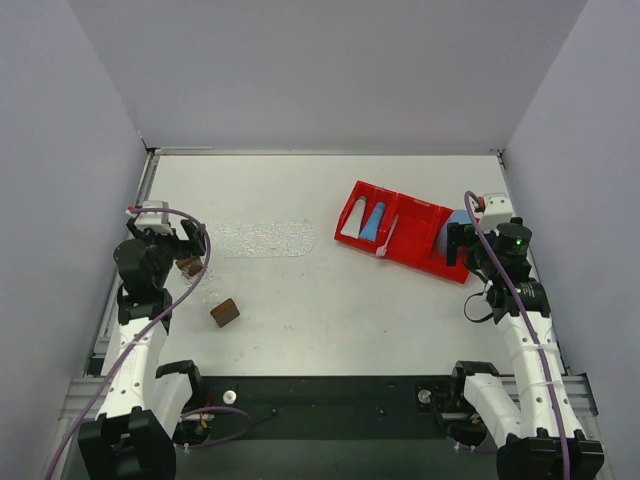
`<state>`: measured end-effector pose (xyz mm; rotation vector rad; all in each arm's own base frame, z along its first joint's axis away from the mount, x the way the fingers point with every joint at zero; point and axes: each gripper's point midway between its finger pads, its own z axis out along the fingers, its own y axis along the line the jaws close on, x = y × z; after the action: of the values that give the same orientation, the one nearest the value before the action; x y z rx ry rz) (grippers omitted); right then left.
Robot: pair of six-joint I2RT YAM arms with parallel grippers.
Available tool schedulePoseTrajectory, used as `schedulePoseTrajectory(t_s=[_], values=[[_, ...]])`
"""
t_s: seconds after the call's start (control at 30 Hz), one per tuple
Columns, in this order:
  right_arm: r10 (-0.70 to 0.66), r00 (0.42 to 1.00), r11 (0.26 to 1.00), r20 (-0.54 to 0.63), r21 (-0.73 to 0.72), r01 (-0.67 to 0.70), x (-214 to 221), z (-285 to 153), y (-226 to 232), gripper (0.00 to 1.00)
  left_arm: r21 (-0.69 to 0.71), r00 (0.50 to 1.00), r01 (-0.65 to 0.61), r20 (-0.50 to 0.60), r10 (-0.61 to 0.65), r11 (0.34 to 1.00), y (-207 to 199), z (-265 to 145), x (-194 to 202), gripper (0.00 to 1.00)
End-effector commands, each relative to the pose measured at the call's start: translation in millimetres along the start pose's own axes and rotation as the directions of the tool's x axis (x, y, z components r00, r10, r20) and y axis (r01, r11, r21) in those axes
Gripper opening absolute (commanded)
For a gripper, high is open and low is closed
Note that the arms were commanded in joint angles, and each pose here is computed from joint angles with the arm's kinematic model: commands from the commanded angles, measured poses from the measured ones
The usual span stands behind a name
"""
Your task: Prepare toiletry sets of a toothbrush and toothpaste on the tray
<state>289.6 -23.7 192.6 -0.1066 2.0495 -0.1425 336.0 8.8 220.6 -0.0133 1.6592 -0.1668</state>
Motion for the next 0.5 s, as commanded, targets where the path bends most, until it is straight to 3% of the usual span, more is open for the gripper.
schedulePoseTrajectory(t_s=[0.0, 0.47], values=[[-0.007, 1.000, 1.000, 0.020, 0.000, 0.007, -7.0, -1.0, -2.1, 1.00, -0.030, 0.998, -0.030, 0.046, 0.031, 0.999, 5.4, -1.3, -24.0, 0.95], [-0.004, 1.000, 1.000, 0.025, -0.018, 0.005, -7.3, -2.0, 1.2, 1.00, -0.071, 0.991, -0.132, -0.020, 0.131, 0.989, 13.7, -10.2, -28.0, 0.95]])
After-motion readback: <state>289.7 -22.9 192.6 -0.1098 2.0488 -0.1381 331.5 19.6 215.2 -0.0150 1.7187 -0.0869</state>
